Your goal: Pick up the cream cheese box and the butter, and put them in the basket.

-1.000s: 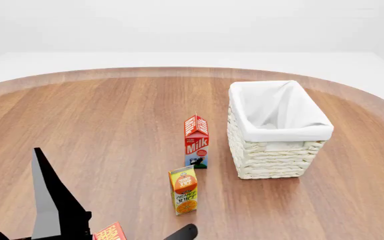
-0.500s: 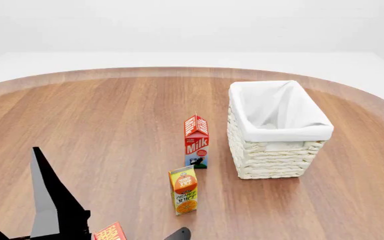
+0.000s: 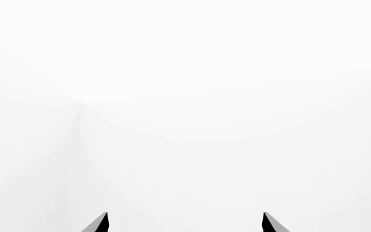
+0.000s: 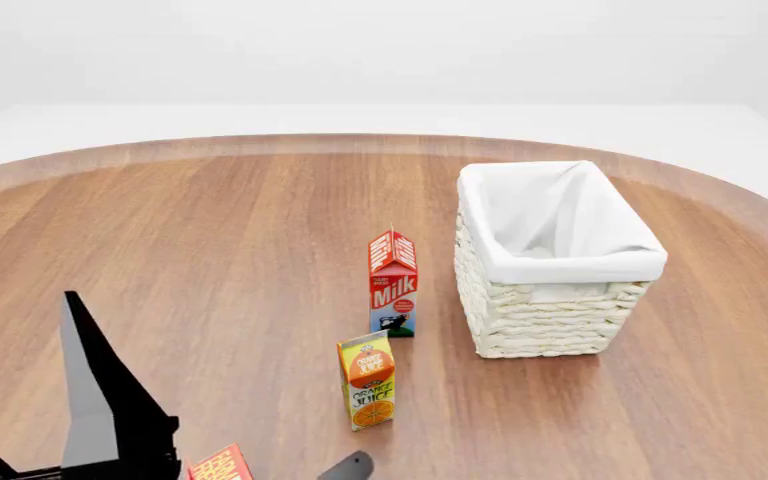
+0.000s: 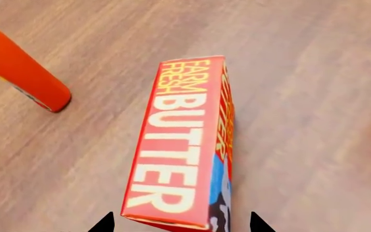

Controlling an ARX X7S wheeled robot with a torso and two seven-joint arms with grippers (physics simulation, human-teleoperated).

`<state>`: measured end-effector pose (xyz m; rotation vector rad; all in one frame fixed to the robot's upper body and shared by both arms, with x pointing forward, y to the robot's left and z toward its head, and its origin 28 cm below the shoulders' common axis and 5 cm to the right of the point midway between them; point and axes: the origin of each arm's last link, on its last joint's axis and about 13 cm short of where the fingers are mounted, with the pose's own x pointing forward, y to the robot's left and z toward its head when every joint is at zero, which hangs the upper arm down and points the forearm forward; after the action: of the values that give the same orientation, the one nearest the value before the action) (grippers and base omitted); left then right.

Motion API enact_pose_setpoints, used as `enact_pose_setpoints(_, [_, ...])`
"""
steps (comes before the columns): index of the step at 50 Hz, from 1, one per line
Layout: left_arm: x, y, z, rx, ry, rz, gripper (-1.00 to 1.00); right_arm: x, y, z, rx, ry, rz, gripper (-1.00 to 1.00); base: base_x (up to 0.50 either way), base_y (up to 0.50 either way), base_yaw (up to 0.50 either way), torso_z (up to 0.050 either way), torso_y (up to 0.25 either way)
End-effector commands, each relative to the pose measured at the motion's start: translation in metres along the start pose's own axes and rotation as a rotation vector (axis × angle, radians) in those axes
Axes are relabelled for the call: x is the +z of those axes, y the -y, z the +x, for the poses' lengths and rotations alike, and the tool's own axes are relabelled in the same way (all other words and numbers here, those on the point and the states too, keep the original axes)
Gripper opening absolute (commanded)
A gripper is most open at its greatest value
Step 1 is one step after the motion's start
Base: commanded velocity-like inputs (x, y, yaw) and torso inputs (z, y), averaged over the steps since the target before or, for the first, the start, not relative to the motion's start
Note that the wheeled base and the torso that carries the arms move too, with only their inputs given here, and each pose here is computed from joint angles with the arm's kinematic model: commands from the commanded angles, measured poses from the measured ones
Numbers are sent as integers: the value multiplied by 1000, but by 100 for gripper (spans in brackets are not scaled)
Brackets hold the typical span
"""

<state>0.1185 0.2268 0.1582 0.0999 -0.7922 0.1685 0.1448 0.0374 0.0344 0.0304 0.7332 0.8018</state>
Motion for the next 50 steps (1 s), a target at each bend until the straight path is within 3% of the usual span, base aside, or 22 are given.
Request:
enact_pose_setpoints(1, [2,-2,2,10,37,10,100,5,-2,6,20,17,-10,100,0,0,0,0,0])
enact_pose_setpoints(45, [-4,-5,5,33,32,38,100,5,5,26,52,-56,32,100,0,0,0,0,0])
enact_pose_setpoints(46, [-4,-5,5,33,31,36,100,5,5,26,54,-56,29,-100,0,0,0,0,0])
enact_pose_setpoints(50, [-4,-5,4,34,31,34,100,3,3,25,68,-61,0,-100,0,0,0,0,0])
